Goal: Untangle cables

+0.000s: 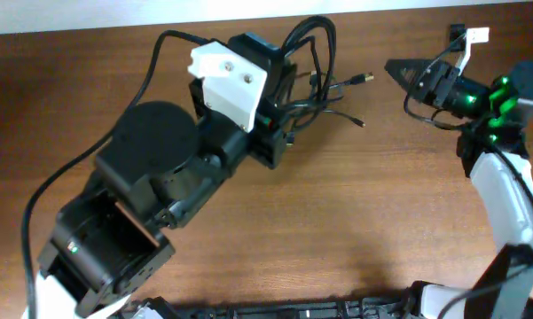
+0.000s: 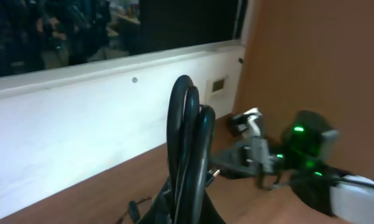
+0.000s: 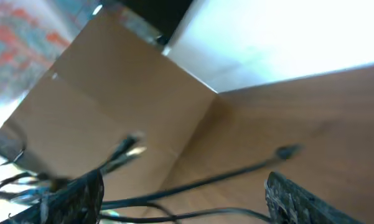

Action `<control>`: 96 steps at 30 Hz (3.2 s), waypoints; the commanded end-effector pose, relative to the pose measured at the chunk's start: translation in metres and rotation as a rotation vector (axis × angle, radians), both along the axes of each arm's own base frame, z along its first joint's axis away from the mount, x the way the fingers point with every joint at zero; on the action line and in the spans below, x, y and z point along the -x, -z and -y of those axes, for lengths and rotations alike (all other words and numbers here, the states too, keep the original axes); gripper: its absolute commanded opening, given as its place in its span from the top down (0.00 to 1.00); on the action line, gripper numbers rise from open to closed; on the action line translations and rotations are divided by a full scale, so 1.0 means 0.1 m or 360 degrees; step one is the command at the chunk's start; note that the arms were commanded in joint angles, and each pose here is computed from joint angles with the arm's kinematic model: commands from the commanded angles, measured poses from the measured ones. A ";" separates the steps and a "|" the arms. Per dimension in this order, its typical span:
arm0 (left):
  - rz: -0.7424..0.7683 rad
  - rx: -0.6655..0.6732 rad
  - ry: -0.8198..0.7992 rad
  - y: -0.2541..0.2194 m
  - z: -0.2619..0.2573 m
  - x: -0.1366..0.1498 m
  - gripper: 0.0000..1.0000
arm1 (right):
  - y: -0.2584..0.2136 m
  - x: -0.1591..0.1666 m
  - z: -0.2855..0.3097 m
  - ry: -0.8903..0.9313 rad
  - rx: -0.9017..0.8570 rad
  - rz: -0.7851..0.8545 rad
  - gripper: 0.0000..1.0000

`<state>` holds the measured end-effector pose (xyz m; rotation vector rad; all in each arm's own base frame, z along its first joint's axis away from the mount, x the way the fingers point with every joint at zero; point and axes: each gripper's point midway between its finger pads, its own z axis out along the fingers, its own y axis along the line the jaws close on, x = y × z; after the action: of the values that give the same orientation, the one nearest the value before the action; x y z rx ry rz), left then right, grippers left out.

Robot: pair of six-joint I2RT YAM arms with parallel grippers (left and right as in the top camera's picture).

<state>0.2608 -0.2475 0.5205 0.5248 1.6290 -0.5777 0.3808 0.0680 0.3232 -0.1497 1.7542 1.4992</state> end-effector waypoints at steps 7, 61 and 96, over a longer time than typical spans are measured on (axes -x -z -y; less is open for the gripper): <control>0.0038 0.0015 -0.0116 0.05 0.26 -0.42 1.00 | -0.75 0.59 -0.53 -0.0125 -0.0048 0.0176 0.19; -0.0451 0.1167 0.0347 -0.30 1.23 -0.61 1.00 | 0.43 0.09 -0.01 0.0673 0.0024 -0.0748 0.16; 0.0089 0.1451 0.0061 -1.30 -0.39 -0.73 1.00 | 1.12 0.30 0.25 0.0932 0.0330 -0.1115 0.16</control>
<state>0.3366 -0.2159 0.6438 -0.1043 1.1471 -1.2427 0.3502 0.0416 0.2106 0.8432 2.2217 0.9735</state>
